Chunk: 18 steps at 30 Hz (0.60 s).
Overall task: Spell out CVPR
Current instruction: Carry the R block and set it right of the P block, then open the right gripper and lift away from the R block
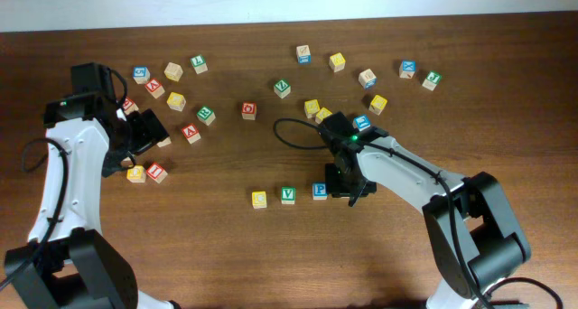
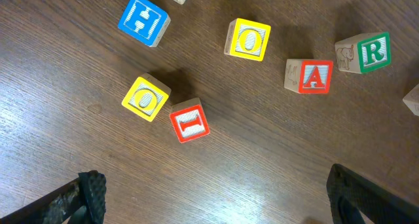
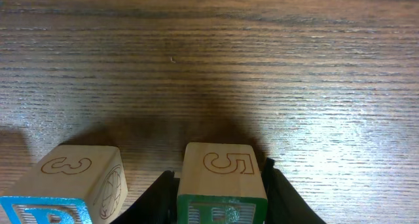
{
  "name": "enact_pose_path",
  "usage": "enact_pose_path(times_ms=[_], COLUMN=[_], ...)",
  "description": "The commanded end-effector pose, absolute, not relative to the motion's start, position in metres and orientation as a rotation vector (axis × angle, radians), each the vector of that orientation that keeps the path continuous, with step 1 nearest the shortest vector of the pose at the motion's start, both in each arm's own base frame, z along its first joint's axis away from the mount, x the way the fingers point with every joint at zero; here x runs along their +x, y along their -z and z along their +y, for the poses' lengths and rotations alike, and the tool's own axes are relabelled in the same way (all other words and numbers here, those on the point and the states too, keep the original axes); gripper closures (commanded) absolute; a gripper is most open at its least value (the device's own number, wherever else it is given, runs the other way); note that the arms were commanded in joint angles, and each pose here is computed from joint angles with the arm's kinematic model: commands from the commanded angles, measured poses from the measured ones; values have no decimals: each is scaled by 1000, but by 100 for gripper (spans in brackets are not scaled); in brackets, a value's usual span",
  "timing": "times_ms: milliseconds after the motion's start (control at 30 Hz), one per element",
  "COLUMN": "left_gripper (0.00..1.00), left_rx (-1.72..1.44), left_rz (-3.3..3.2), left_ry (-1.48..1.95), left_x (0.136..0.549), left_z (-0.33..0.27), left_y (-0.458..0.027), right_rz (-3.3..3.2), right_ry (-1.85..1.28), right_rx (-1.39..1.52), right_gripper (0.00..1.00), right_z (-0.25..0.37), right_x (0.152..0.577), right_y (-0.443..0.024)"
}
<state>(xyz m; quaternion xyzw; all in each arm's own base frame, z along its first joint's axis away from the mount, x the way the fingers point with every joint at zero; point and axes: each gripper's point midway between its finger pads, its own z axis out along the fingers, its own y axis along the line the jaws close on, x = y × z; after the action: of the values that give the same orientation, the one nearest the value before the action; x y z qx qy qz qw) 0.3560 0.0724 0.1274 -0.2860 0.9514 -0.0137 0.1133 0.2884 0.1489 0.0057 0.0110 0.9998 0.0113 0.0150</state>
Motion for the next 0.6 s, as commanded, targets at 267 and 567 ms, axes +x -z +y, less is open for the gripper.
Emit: enact_pose_path(times_ms=[267,567], left_gripper=[1,1], left_rx=[-813,-813], left_rz=[2773,2773], left_ry=[34,34], left_x=[358,358], left_z=[74,74], left_y=[-135,-135], right_rz=[3098,3066], right_ry=[-46,-49], right_rx=[-33,-42], right_gripper=[61,52], right_z=[151,161], right_x=[294,319], right_y=[-12,-74])
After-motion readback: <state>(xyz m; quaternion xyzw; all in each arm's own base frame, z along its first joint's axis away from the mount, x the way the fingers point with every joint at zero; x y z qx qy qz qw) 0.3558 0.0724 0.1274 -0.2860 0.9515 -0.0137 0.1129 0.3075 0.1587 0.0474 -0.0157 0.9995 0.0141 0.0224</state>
